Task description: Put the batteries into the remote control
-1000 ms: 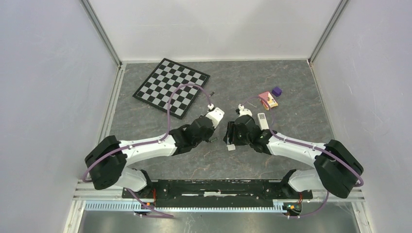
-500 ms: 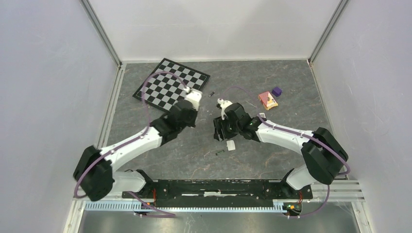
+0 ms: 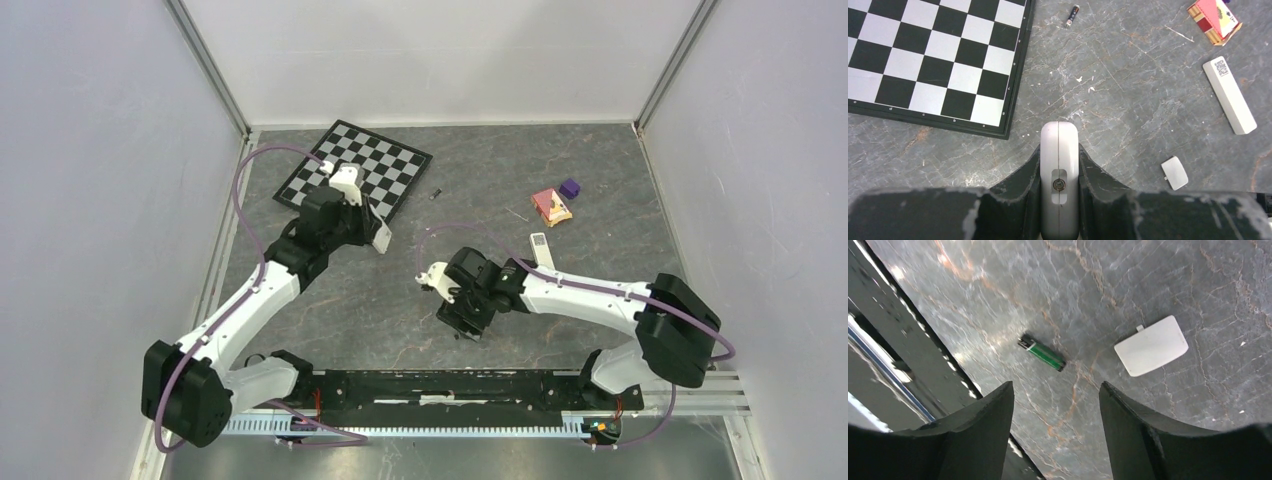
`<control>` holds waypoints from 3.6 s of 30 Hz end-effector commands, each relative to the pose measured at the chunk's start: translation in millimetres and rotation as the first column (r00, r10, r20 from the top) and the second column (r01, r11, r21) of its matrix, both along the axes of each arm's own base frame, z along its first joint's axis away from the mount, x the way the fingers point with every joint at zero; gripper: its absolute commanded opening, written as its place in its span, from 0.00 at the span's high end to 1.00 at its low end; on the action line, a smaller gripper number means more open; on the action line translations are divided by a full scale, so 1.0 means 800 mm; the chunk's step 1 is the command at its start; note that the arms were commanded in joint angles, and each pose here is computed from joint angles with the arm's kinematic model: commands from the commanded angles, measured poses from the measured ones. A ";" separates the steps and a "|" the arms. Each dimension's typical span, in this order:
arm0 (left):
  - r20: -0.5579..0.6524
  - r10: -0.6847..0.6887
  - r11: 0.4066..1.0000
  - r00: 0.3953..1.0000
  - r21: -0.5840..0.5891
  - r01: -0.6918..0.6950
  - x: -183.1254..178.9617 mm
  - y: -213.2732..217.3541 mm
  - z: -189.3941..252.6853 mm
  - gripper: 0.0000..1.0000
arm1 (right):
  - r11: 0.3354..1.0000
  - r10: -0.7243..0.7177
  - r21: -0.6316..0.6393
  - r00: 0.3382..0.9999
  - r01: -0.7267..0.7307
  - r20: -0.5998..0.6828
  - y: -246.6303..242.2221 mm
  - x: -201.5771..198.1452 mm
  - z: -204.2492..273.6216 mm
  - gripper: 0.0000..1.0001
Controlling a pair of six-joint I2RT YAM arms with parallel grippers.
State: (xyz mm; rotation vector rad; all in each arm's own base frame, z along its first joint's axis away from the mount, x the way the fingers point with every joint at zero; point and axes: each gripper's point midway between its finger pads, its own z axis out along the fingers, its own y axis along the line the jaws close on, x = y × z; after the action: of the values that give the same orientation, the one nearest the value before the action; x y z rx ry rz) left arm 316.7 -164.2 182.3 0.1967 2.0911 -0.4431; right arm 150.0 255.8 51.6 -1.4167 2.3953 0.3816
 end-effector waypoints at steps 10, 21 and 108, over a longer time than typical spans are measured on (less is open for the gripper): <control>0.039 0.031 0.970 0.999 -0.244 -0.021 0.036 0.009 0.052 0.98 | 0.916 0.400 -0.046 0.916 -0.398 0.042 -0.009 -0.032 -0.028 0.35; 0.023 0.043 0.958 0.999 -0.286 -0.035 0.051 0.028 0.050 0.98 | 0.892 0.448 -0.100 0.892 -0.441 0.064 -0.016 -0.050 -0.056 0.38; -0.104 0.029 0.182 0.994 -0.977 -0.108 0.037 -0.039 0.088 0.98 | 0.403 -0.756 0.576 0.614 0.711 -0.228 0.125 0.269 0.256 0.87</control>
State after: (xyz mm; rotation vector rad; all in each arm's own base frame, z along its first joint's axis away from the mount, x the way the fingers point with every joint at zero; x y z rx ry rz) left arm 342.0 -195.1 220.6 -0.7457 1.5211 -1.6393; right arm 365.4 348.9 241.5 0.0322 2.2496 0.7668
